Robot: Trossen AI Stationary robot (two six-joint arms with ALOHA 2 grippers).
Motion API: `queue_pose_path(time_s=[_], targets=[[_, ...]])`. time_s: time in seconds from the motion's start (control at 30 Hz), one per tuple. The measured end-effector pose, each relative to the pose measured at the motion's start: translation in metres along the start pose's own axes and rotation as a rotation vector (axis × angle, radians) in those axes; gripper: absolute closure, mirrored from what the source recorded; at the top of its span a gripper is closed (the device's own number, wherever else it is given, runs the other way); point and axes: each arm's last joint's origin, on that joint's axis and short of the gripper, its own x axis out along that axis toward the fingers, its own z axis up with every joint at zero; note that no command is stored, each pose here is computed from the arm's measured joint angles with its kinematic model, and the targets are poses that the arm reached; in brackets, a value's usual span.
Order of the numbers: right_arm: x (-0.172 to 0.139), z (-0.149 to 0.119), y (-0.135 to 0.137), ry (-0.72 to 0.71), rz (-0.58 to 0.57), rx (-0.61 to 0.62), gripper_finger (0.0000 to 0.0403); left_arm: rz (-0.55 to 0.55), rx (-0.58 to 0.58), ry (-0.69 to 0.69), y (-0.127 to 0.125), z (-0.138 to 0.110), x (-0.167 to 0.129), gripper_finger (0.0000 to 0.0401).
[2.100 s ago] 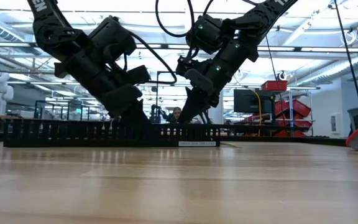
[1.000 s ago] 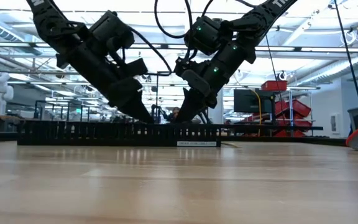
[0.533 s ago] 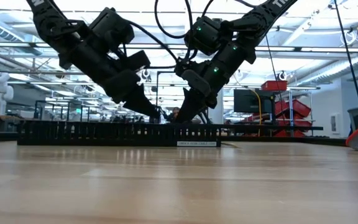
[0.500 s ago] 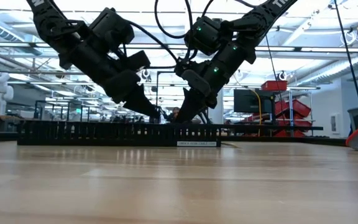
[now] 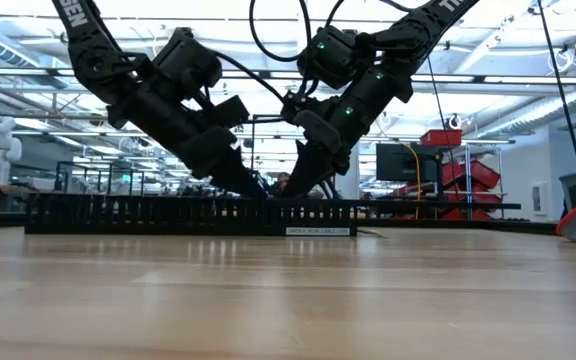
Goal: Ziptie cables
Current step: Close the black cable duct
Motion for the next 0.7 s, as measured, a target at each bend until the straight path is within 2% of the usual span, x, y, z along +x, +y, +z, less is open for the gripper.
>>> queue_pose_path(time_s=[0.47,0.7], targets=[[-0.0001,0.0004,0.0011,-0.003,0.012,-0.001,0.0403,-0.105,-0.042,0.009,-0.0083,-0.0010,-0.0003,0.0138],[-0.0001,0.0009,0.0008,-0.005,0.007,0.006,0.0403,-0.079,-0.103,0.015,-0.0019,0.0004,-0.0041,0.0138]])
